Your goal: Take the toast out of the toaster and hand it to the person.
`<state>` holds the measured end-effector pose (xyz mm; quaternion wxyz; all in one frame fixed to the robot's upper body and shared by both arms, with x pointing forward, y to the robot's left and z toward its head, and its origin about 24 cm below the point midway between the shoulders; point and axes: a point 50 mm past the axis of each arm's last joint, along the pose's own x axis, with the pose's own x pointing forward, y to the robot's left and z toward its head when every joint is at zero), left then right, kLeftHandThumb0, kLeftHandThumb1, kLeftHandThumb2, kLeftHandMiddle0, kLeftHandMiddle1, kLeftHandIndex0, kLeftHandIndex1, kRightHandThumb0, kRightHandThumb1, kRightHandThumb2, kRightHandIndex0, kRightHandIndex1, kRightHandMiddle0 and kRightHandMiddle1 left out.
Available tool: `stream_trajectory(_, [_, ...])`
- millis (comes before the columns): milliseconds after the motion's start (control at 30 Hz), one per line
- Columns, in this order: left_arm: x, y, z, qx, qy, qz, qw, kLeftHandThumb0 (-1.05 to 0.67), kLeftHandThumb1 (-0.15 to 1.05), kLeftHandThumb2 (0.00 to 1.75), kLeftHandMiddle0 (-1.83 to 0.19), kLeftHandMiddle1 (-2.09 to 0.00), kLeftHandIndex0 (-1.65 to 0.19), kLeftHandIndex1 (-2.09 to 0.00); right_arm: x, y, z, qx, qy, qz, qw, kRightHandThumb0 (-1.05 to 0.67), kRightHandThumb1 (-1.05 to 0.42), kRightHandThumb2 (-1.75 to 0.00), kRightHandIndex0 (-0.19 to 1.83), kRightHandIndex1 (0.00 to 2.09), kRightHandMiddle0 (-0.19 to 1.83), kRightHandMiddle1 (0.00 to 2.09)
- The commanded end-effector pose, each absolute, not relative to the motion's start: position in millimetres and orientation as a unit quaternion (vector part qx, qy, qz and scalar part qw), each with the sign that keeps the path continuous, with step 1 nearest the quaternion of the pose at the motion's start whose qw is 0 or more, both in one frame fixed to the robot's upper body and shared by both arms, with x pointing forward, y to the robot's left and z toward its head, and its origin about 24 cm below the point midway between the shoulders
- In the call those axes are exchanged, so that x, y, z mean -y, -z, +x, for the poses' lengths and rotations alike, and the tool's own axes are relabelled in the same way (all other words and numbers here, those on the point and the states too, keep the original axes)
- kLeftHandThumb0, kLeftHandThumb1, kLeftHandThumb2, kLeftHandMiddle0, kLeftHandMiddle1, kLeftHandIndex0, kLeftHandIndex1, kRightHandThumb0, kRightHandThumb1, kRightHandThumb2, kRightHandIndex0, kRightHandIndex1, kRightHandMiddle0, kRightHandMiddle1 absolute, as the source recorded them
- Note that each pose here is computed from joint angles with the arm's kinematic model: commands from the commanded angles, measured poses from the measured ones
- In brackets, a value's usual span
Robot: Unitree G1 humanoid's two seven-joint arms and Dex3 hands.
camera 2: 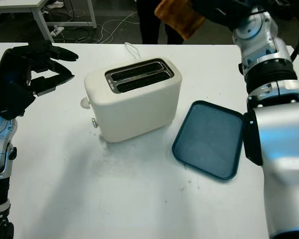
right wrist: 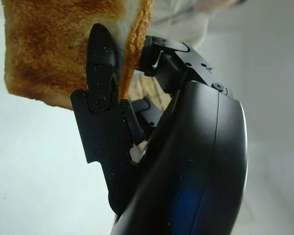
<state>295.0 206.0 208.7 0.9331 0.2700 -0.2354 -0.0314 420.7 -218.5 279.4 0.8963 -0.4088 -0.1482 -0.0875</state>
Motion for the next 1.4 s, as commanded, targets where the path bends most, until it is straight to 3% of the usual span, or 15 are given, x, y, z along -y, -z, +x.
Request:
stream_trajectory(0, [-207.5, -210, 293.0, 0.238, 0.024, 0.269, 0.933, -0.03, 0.84, 0.01, -0.73, -1.0, -0.77, -0.58, 228, -257, 421, 0.107, 0.108, -0.379, 0.913, -0.31, -0.92, -0.45, 0.81, 1.75, 0.56, 1.73])
stream_trajectory(100, [-207.4, -209, 293.2, 0.237, 0.024, 0.266, 0.934, -0.02, 0.84, 0.01, -0.73, -1.0, -0.77, -0.58, 232, -237, 421, 0.078, 0.126, -0.355, 0.923, -0.26, -0.92, -0.41, 0.8, 1.75, 0.58, 1.74])
stream_trajectory(300, [-207.6, -209, 293.3, 0.236, 0.026, 0.264, 0.935, -0.03, 0.84, 0.01, -0.73, -1.0, -0.77, -0.58, 233, -210, 421, 0.032, 0.143, -0.299, 0.943, -0.23, -0.92, -0.39, 0.66, 1.75, 0.39, 1.74])
stream_trajectory(367, [-207.8, -209, 292.9, 0.233, 0.025, 0.265, 0.935, -0.02, 0.84, 0.01, -0.72, -1.0, -0.76, -0.58, 234, -205, 421, 0.015, 0.152, -0.292, 0.944, -0.24, -0.92, -0.41, 0.64, 1.75, 0.24, 1.6])
stream_trajectory(433, [-207.7, -209, 292.4, 0.233, 0.025, 0.269, 0.934, -0.04, 0.84, 0.01, -0.72, -1.0, -0.76, -0.58, 234, -201, 421, 0.0, 0.158, -0.291, 0.944, -0.23, -0.92, -0.41, 0.58, 1.75, 0.33, 1.48])
stream_trajectory(533, [-207.5, -209, 292.7, 0.238, 0.027, 0.269, 0.933, -0.04, 0.84, 0.01, -0.73, -1.0, -0.76, -0.58, 230, -195, 421, -0.021, 0.172, -0.278, 0.945, -0.24, -0.92, -0.38, 0.65, 1.75, 0.34, 1.71])
stream_trajectory(600, [-207.3, -209, 293.0, 0.237, 0.027, 0.267, 0.934, -0.04, 0.84, 0.01, -0.73, -1.0, -0.77, -0.59, 228, -189, 421, -0.025, 0.178, -0.263, 0.948, -0.2, -0.92, -0.36, 0.66, 1.75, 0.34, 1.72])
stream_trajectory(767, [-207.3, -209, 292.8, 0.236, 0.025, 0.272, 0.932, -0.04, 0.84, 0.0, -0.73, -1.0, -0.77, -0.59, 226, -178, 420, -0.04, 0.168, -0.239, 0.956, -0.17, -0.92, -0.37, 0.54, 1.75, 0.36, 1.41])
stream_trajectory(900, [-207.4, -209, 292.1, 0.232, 0.025, 0.266, 0.935, -0.03, 0.84, 0.01, -0.73, -1.0, -0.76, -0.58, 225, -175, 419, -0.046, 0.163, -0.24, 0.956, -0.16, -0.92, -0.36, 0.61, 1.75, 0.26, 1.67])
stream_trajectory(1033, [-207.7, -209, 292.3, 0.235, 0.025, 0.268, 0.934, -0.03, 0.84, 0.01, -0.73, -1.0, -0.76, -0.58, 224, -174, 420, -0.059, 0.164, -0.241, 0.955, -0.23, -0.92, -0.36, 0.6, 1.75, 0.25, 1.66])
stream_trajectory(1067, [-207.6, -209, 292.3, 0.235, 0.025, 0.268, 0.934, -0.04, 0.84, 0.01, -0.73, -1.0, -0.76, -0.58, 224, -174, 420, -0.06, 0.164, -0.235, 0.956, -0.23, -0.92, -0.37, 0.59, 1.75, 0.31, 1.3])
stream_trajectory(1133, [-207.1, -209, 292.9, 0.235, 0.026, 0.263, 0.936, -0.04, 0.84, 0.01, -0.73, -1.0, -0.76, -0.58, 224, -174, 420, -0.057, 0.159, -0.223, 0.96, -0.22, -0.92, -0.38, 0.57, 1.75, 0.46, 0.83])
stream_trajectory(1233, [-206.8, -210, 293.4, 0.234, 0.026, 0.267, 0.934, -0.03, 0.84, 0.0, -0.73, -1.0, -0.76, -0.59, 225, -175, 420, -0.052, 0.157, -0.222, 0.961, -0.19, -0.92, -0.39, 0.57, 1.75, 0.31, 1.3])
stream_trajectory(1367, [-206.6, -210, 293.8, 0.238, 0.025, 0.265, 0.934, -0.01, 0.83, 0.0, -0.74, -1.0, -0.77, -0.59, 224, -177, 420, -0.051, 0.163, -0.241, 0.955, -0.2, -0.92, -0.37, 0.59, 1.75, 0.27, 1.54])
